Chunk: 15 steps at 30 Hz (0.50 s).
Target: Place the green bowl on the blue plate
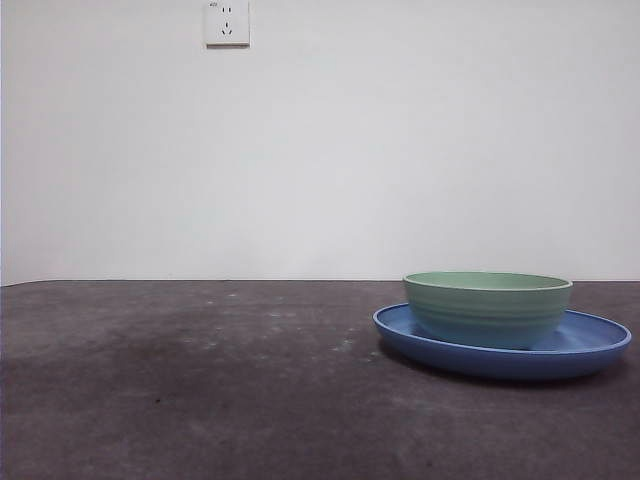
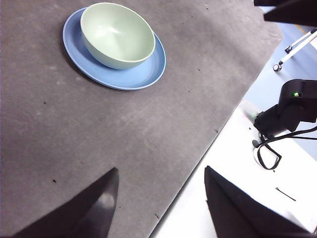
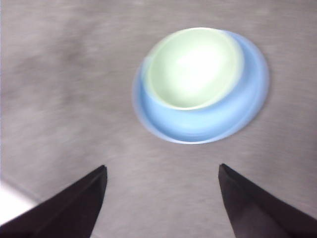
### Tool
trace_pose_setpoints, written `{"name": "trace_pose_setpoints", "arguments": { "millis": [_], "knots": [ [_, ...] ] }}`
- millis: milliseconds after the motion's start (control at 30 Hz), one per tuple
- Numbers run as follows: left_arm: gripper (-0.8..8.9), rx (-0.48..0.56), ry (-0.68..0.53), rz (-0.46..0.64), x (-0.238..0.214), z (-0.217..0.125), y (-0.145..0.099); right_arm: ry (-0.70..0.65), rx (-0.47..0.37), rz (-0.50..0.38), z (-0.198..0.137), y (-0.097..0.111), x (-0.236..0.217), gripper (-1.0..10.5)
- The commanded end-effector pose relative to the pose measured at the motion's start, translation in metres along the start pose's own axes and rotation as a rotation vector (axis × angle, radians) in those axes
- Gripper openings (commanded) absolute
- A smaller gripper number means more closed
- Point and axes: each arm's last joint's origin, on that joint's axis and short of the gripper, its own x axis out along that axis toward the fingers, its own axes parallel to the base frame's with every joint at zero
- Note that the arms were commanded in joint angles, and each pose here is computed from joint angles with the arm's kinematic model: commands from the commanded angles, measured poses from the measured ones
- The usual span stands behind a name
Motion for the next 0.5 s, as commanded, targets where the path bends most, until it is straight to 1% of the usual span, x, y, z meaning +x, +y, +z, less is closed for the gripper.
{"name": "trace_pose_setpoints", "arguments": {
  "millis": [33,100,233,300,367,500],
  "knots": [
    [2.8,0.016,-0.005,-0.01,0.0,0.002,-0.001,-0.013,0.07,-0.109,0.008,-0.003,0.002,3.6],
    [2.79,0.017,-0.005,-0.01,0.0,0.002,-0.001,-0.006,0.097,-0.16,0.013,-0.008,0.009,3.6],
    [2.8,0.018,-0.004,-0.01,0.0,0.002,-0.001,0.014,0.132,-0.178,0.026,-0.021,0.031,3.6],
    [2.8,0.025,-0.003,-0.01,0.0,0.002,-0.001,0.046,0.157,-0.188,0.033,-0.03,0.047,3.6],
    [2.8,0.034,-0.002,-0.01,0.0,0.002,-0.001,0.081,0.18,-0.184,0.039,-0.04,0.063,3.6],
    [2.8,0.034,-0.002,-0.01,0.0,0.002,-0.001,0.145,0.232,-0.133,0.048,-0.062,0.097,3.6]
  ]
}}
